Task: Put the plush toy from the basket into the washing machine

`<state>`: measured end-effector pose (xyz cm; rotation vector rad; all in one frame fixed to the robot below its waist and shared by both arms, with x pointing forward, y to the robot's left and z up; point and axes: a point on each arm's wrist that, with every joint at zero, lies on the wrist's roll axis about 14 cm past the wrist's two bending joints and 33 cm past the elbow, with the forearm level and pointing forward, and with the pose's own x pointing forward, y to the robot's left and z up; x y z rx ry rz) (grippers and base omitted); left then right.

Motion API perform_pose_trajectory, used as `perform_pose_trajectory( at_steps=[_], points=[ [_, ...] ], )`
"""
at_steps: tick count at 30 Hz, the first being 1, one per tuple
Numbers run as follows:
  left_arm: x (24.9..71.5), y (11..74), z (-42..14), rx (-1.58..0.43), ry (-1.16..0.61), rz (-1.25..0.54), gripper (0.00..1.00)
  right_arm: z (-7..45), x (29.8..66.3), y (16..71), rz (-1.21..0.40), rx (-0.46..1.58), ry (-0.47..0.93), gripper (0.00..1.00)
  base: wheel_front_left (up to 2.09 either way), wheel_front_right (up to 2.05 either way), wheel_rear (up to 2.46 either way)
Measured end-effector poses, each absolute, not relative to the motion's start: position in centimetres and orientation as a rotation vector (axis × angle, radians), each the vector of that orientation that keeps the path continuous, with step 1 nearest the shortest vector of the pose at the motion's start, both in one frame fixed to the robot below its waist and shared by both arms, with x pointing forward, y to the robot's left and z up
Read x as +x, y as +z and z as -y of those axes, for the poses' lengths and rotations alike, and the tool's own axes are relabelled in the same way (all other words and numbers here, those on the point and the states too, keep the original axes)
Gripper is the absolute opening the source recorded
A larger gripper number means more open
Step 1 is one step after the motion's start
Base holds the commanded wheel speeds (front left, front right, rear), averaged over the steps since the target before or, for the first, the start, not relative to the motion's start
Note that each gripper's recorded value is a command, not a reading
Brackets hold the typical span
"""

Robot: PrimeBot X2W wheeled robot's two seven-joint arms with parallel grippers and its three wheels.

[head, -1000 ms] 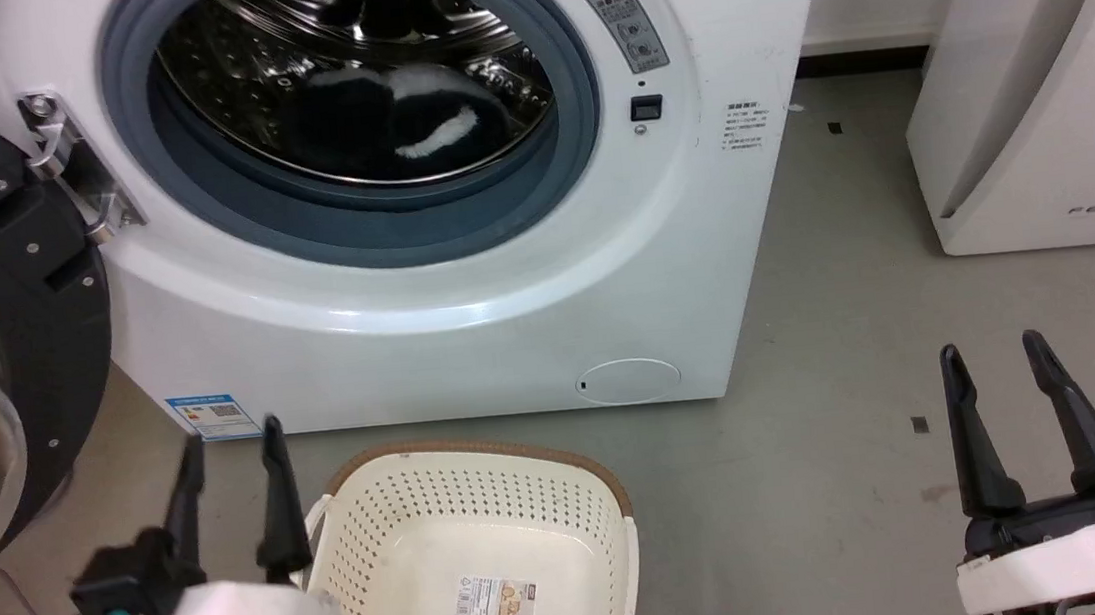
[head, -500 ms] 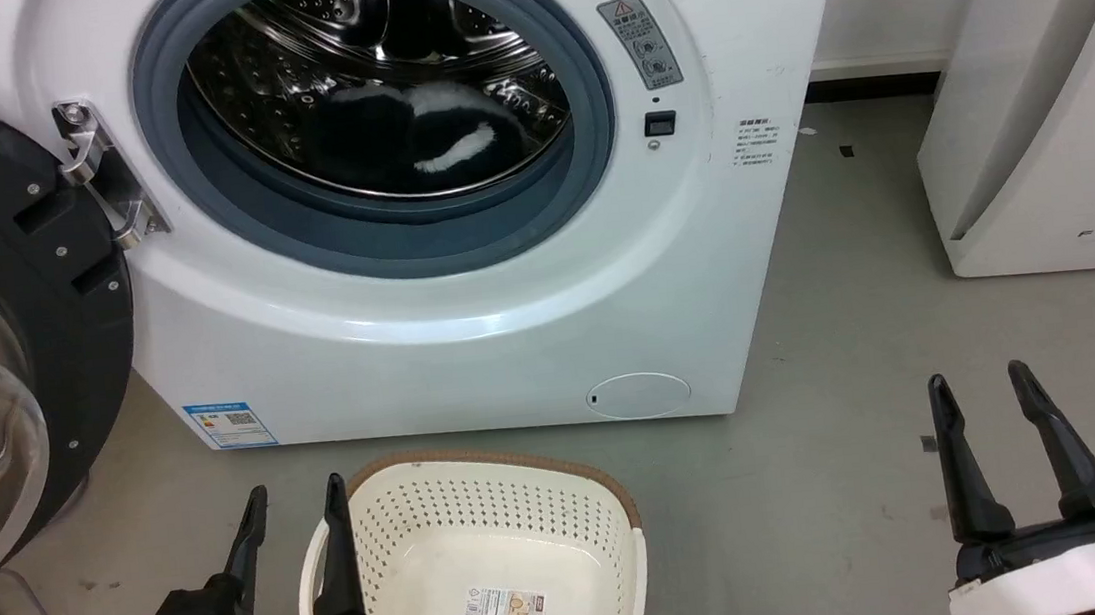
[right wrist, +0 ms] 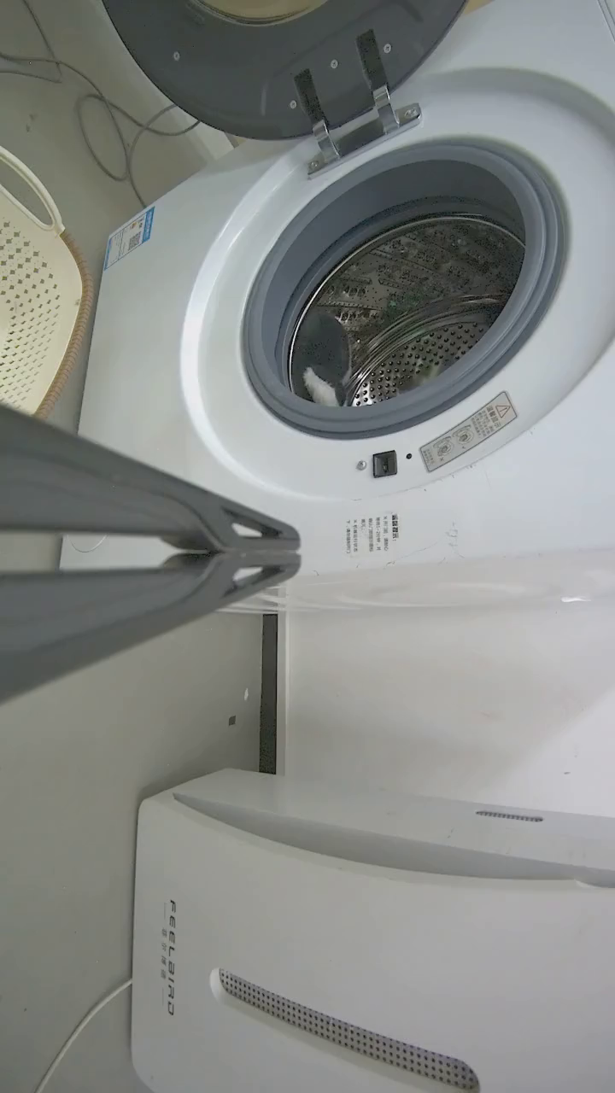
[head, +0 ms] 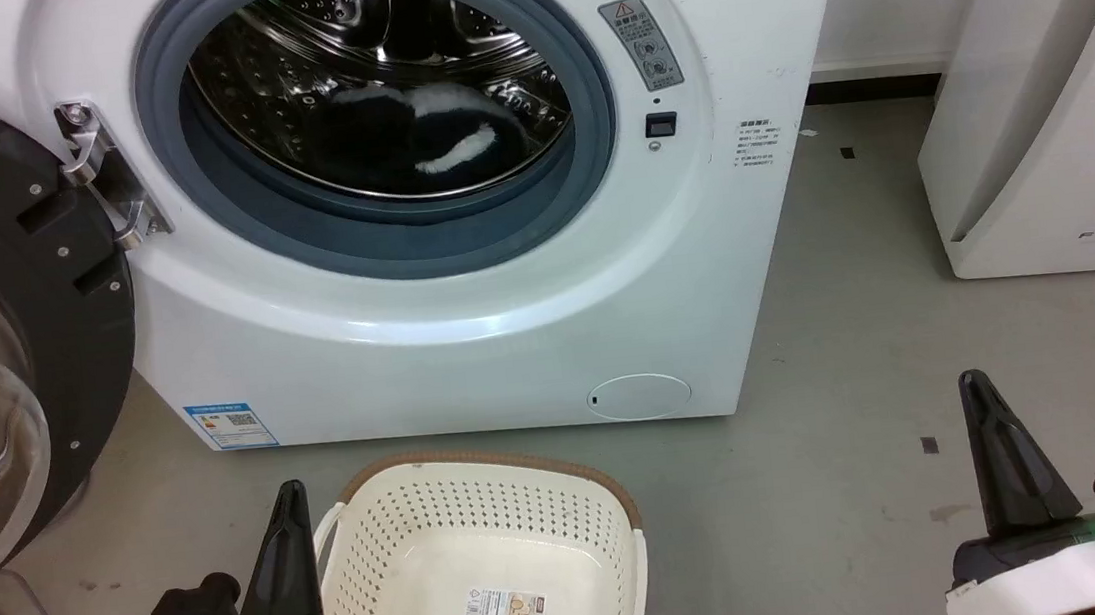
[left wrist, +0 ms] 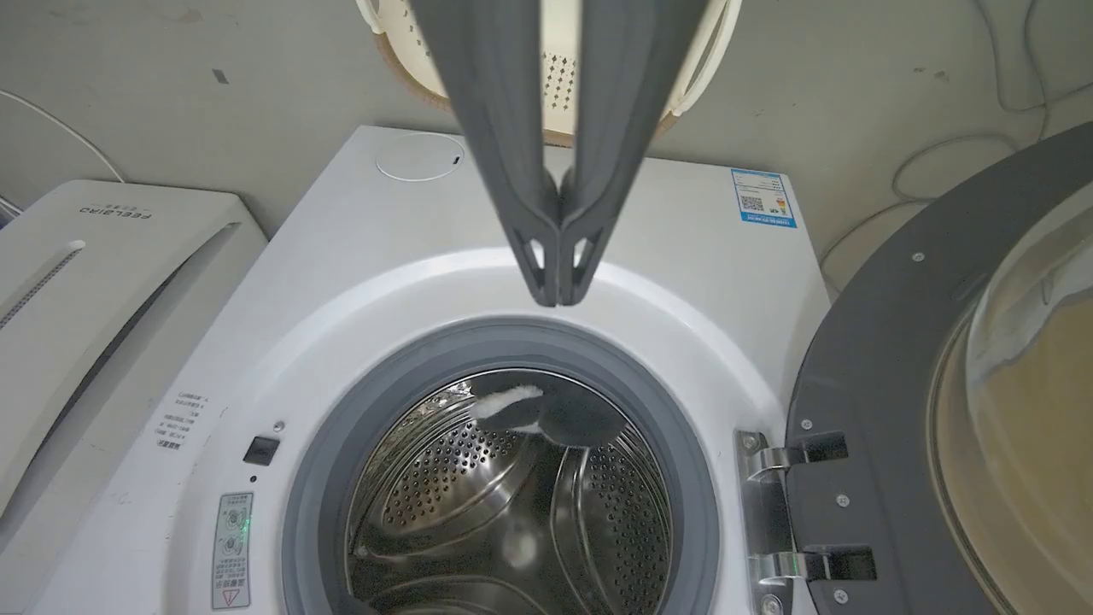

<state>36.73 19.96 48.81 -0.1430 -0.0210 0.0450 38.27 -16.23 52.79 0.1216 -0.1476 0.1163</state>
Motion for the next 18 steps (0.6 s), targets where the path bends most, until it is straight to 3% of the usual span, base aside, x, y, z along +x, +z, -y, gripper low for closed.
perform_pose_trajectory(
  at_steps=[18],
  points=[
    [36.89,49.32,-19.59,-0.115,0.031,0.015,0.0,16.15,38.08,52.69,0.122,0.102,0.121,0.0,0.0,0.0,0.0]
  ],
)
